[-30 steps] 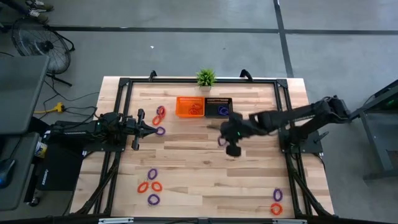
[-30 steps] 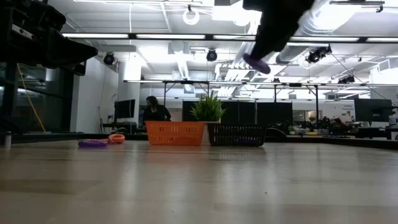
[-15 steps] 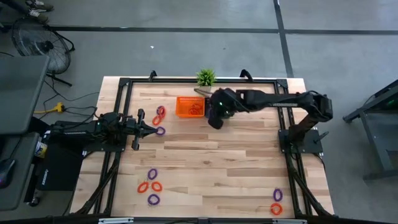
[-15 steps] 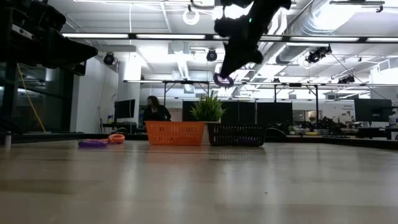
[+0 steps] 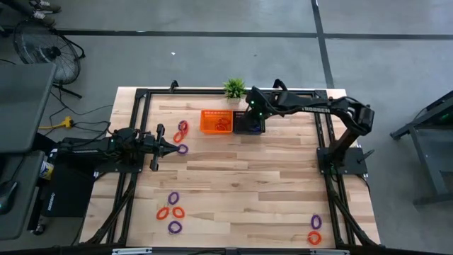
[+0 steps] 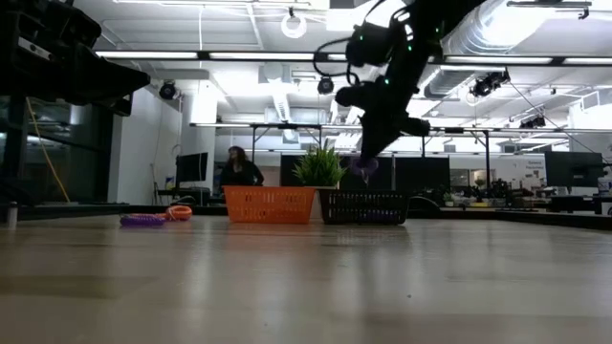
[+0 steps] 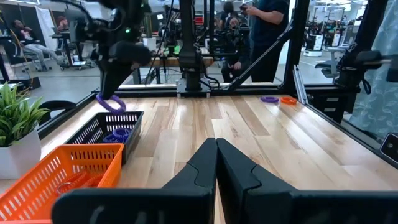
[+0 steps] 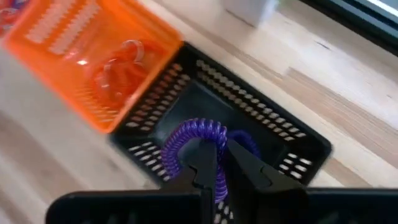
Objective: Sort spring keychains into baskets
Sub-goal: Put the purple spring keychain into the black basket
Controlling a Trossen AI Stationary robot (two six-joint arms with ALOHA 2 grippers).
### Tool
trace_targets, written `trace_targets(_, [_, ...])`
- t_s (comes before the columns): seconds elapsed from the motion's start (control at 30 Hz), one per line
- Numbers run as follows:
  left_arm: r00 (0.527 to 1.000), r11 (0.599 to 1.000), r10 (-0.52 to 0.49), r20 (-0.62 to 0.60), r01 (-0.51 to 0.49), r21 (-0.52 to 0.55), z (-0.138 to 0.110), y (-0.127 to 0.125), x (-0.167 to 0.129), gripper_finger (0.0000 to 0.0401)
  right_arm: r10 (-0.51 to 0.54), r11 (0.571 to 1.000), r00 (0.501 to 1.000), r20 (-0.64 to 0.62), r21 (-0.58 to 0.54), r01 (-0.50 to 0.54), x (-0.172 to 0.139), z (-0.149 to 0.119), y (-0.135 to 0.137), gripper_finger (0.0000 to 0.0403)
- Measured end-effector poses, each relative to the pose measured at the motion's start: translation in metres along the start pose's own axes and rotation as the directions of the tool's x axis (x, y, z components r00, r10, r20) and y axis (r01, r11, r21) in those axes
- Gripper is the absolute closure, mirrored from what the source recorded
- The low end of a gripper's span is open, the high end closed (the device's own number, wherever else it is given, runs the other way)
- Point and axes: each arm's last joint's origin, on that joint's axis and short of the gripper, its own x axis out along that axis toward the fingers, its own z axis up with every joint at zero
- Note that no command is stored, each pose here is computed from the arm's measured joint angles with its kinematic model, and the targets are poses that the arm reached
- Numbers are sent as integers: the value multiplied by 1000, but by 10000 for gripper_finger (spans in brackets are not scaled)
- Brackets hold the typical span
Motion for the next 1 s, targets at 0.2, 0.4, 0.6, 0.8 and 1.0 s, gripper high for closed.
trace_targets(0.2, [1000,1000,0,0,0,0,0,0,0,400,31,998,999,-28,55,-30,22,0,-7,386])
trace_targets(0.4, [1000,1000,0,0,0,0,0,0,0,400,72,996,997,-42,64,-69,44,1,-5,386])
trace_targets(0.6, [1000,1000,0,0,0,0,0,0,0,400,59,997,997,-56,61,-55,51,1,-9,385])
trace_targets(0.8, [1000,1000,0,1,0,0,0,0,0,400,49,998,997,-54,50,-46,52,2,-12,365])
trace_targets(1.0, [1000,1000,0,0,0,0,0,0,0,400,38,998,997,-68,44,-35,52,1,-13,324])
